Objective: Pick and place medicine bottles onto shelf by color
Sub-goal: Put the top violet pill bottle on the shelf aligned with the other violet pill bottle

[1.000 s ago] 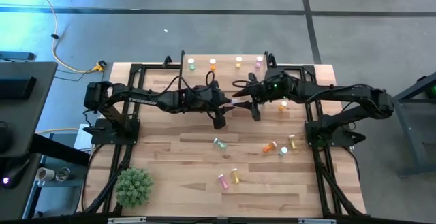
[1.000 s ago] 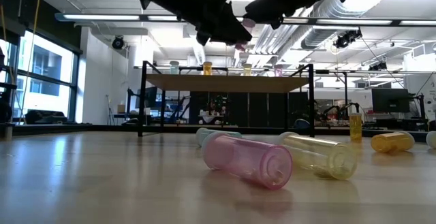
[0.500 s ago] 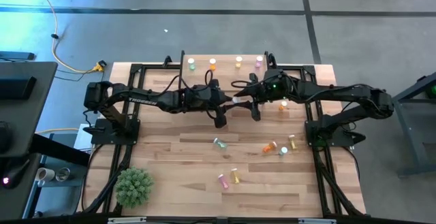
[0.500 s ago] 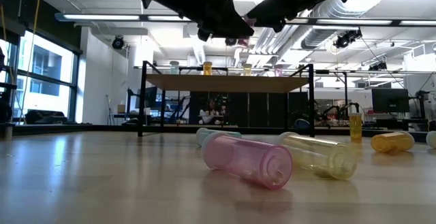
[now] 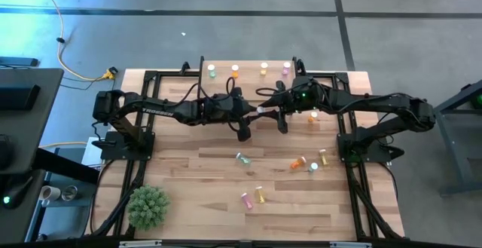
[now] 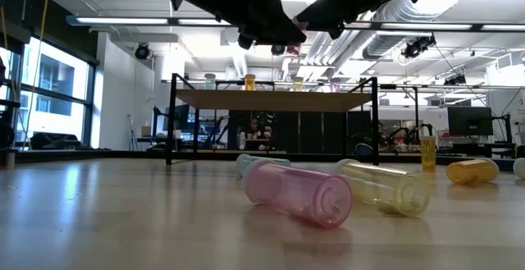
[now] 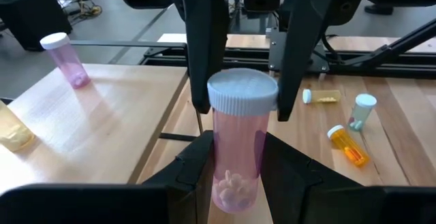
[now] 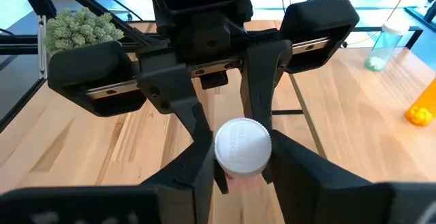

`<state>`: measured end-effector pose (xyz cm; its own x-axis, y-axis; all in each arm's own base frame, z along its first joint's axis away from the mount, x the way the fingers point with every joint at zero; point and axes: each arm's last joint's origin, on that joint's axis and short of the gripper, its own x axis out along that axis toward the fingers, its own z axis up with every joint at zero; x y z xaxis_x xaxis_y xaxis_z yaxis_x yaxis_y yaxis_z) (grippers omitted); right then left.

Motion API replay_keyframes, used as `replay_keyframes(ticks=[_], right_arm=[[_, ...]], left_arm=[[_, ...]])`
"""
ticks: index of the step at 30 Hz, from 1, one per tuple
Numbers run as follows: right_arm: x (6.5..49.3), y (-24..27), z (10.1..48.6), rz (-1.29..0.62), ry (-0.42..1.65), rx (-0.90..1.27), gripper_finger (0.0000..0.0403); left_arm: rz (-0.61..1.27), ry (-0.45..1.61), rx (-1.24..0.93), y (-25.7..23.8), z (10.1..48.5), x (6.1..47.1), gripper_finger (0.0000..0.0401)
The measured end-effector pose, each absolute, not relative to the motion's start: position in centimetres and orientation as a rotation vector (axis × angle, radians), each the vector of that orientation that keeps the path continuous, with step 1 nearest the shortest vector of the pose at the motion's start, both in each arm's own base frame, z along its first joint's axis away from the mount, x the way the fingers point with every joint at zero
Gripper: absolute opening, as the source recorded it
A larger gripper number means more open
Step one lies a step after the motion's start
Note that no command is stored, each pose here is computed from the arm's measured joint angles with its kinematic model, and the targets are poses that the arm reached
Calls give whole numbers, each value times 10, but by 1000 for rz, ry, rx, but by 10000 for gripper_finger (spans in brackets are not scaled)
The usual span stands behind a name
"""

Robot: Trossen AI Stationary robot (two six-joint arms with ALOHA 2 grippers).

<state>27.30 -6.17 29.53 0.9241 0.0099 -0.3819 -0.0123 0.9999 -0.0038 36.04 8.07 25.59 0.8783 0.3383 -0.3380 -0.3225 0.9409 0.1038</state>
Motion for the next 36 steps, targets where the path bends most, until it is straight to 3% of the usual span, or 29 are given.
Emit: replay_keyframes(ticks=[18, 30, 36], right_arm=[[273, -62, 295, 12, 393, -5, 102], [272, -64, 295, -26, 401, -11, 102], [262, -72, 302, -98, 395, -22, 101]], left_arm=[[345, 359, 44, 81, 256, 360, 99], [393, 348, 2, 82, 256, 360, 190], [403, 350, 10, 82, 258, 359, 211]])
